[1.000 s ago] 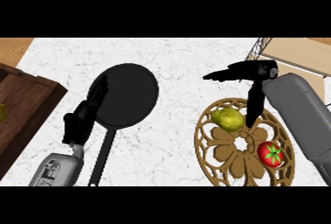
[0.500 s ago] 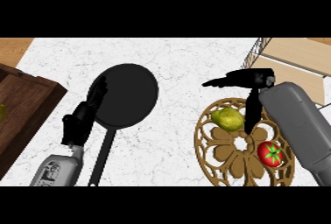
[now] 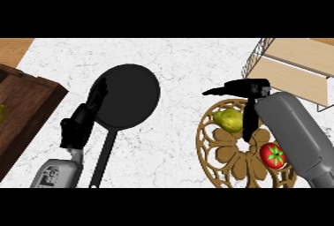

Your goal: Pick the pear from the placemat and place it in the tiered shelf

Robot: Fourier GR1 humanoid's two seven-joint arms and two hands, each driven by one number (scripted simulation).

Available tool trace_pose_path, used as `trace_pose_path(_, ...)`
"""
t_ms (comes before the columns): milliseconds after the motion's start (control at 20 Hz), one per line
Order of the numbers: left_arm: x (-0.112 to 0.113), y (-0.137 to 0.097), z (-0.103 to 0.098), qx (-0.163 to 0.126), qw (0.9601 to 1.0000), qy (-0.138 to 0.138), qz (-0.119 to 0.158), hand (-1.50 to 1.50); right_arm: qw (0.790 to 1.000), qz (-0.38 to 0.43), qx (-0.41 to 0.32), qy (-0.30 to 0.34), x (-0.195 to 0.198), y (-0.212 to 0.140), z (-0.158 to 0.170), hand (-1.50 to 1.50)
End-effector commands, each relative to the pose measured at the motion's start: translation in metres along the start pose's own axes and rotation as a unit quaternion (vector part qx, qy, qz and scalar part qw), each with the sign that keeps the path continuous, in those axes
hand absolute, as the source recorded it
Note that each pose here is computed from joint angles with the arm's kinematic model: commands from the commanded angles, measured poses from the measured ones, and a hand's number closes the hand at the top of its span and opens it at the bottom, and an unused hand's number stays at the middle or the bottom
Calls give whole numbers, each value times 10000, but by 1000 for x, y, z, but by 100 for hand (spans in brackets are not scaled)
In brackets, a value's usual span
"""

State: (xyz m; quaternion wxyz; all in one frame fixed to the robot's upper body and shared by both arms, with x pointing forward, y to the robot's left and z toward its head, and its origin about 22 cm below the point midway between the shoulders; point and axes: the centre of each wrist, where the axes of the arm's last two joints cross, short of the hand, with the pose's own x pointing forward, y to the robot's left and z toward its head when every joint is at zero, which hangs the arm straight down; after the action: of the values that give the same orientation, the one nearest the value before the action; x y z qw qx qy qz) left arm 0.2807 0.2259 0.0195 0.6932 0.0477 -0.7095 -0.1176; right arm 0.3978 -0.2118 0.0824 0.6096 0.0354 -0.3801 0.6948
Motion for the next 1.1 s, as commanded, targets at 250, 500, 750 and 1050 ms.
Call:
trace_pose_path(250, 6, 0, -5, 61, 10000, -15, 34, 0, 9995, 33, 303, -87, -11, 26, -15, -150)
trace_pose_path(500, 4, -15, 2, 91, 9999, 71, 33, 0, 9994, 92, 343, -51, -10, 13, -16, -150)
trace_pose_path(750, 7, -18, 4, 54, 10000, -5, -4, 0, 9974, 547, 442, -163, -12, 24, -12, 150)
trace_pose_path(1050, -5, -4, -5, -17, 10000, 83, -29, 0, 9968, 634, 66, -481, -13, 27, -14, 150)
